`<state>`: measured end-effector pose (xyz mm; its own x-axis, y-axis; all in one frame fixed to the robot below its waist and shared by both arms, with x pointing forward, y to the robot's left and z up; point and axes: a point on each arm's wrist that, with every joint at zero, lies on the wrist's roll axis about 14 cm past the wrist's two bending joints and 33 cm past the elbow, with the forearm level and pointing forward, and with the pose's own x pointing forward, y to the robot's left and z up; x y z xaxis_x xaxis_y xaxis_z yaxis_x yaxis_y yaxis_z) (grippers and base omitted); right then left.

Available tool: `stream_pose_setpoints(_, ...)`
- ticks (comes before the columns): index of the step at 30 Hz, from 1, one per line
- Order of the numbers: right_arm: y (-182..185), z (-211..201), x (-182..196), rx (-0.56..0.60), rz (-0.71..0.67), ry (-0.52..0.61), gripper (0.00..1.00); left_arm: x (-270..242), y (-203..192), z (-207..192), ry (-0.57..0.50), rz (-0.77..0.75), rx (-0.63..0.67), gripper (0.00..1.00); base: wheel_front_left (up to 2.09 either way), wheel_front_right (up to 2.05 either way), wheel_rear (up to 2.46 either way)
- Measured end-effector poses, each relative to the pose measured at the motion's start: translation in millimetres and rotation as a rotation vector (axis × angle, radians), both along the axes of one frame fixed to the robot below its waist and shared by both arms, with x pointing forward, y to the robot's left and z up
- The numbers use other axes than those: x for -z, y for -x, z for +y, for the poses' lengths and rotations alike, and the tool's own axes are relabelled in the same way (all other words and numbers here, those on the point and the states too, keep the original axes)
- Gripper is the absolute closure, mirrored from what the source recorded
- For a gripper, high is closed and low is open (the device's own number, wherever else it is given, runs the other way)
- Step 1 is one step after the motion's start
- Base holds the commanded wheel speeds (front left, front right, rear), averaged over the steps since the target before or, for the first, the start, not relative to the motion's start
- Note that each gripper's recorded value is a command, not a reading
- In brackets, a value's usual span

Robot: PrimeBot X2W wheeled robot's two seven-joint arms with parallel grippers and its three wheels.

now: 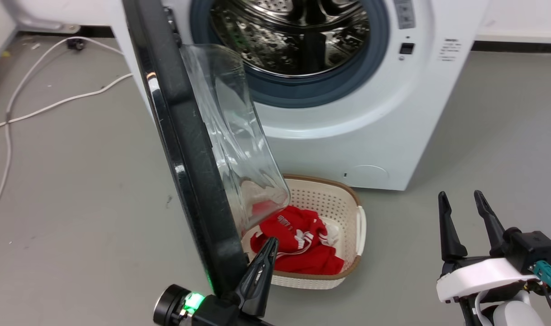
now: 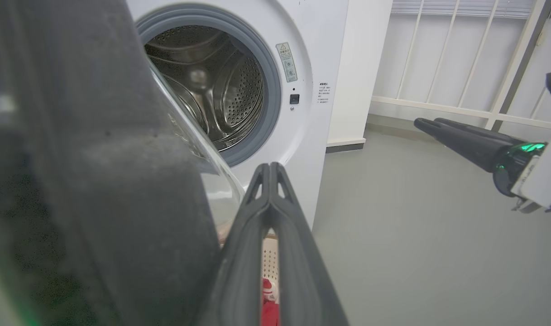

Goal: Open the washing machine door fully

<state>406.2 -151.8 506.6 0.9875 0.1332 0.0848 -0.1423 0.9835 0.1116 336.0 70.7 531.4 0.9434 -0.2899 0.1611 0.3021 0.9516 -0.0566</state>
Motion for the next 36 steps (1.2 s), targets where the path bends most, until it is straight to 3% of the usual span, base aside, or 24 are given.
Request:
stream_pose_setpoints(18, -22, 74, 0, -0.199, 0.004, -0.002, 0.00, 6, 37, 116, -0.036, 0.031, -0.402, 1.00, 0.00, 0.00, 0.00)
stream_pose_setpoints(36, -32, 70, 14, -0.187, 0.039, 0.006, 0.00, -6, 22, 252, -0.088, 0.012, -0.721, 1.00, 0.00, 0.00, 0.00)
